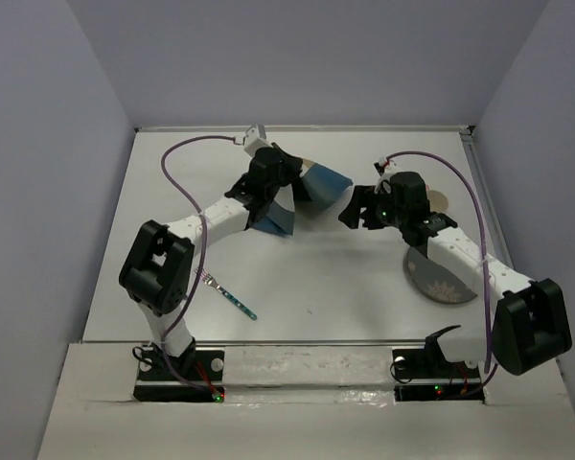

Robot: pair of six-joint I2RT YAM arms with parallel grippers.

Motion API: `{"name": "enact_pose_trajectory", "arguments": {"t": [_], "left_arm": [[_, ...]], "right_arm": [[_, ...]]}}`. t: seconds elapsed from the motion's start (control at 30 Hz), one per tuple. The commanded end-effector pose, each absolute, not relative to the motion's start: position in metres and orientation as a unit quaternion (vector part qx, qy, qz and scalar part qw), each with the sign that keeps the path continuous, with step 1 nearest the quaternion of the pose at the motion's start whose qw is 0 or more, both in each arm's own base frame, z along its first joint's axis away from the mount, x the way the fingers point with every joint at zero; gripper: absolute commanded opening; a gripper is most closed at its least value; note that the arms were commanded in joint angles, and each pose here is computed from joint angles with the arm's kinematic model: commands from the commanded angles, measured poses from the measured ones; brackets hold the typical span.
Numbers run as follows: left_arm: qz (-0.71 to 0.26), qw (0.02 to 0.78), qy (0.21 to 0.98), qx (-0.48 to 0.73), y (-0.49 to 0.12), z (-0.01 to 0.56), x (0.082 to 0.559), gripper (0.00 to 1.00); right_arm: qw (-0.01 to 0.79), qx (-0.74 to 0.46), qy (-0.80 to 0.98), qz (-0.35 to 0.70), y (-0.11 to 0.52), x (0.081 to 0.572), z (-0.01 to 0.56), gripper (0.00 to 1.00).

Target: Set the dinner table for one person

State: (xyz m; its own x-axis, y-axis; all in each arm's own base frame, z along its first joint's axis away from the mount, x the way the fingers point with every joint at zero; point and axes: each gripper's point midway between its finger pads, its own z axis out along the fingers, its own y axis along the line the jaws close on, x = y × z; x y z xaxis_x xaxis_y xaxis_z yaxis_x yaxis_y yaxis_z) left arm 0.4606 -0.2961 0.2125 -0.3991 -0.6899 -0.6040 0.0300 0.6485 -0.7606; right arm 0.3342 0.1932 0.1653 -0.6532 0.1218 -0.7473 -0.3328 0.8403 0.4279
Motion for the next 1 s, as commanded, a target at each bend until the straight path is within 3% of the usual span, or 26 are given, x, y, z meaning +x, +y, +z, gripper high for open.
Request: {"name": "enact_pose_trajectory", "arguments": {"t": [0.0,0.13,0.23,0.33,0.47,0.57,0.6,0.67,0.7,0.77,0.97], "left_arm": [[-0.375,0.618,0.656,-0.216,-0.264,0.338,0.447,0.00],[-0.385,0.647,0.622,-0.215,-0.240,0.387,0.416,0.00],[-0.401,0.636,0.624,-0.210,-0.245,0.388,0.410,0.00],[-0.411,0.615,0.640,-0.210,-0.258,0.369,0.410,0.00],[-0.383,0.575,0.691,-0.212,-0.277,0.299,0.427,0.00],[-0.354,0.544,0.734,-0.202,-0.289,0.238,0.433,0.18],[-0.346,0.534,0.745,-0.198,-0.291,0.222,0.432,0.39],[-0.335,0.512,0.769,-0.185,-0.299,0.189,0.424,0.60],[-0.329,0.513,0.772,-0.179,-0.300,0.184,0.421,0.79],[-0.318,0.519,0.777,-0.159,-0.299,0.182,0.414,0.86],[-0.239,0.606,0.735,-0.189,-0.220,0.232,0.416,0.85]], "right_arm": [[0.460,-0.090,0.822,0.323,0.213,0.344,0.209,0.78],[0.474,-0.096,0.809,0.333,0.215,0.342,0.225,0.79],[0.481,-0.098,0.803,0.338,0.214,0.338,0.233,0.80],[0.491,-0.098,0.797,0.338,0.211,0.333,0.241,0.83],[0.484,-0.096,0.805,0.331,0.206,0.324,0.233,0.84],[0.479,-0.089,0.815,0.314,0.198,0.320,0.222,0.84],[0.479,-0.087,0.818,0.307,0.195,0.319,0.219,0.84],[0.474,-0.085,0.824,0.299,0.192,0.317,0.212,0.84],[0.472,-0.082,0.828,0.292,0.189,0.316,0.207,0.84],[0.465,-0.080,0.833,0.287,0.188,0.317,0.200,0.82],[0.438,-0.076,0.847,0.292,0.194,0.321,0.182,0.75]]}}
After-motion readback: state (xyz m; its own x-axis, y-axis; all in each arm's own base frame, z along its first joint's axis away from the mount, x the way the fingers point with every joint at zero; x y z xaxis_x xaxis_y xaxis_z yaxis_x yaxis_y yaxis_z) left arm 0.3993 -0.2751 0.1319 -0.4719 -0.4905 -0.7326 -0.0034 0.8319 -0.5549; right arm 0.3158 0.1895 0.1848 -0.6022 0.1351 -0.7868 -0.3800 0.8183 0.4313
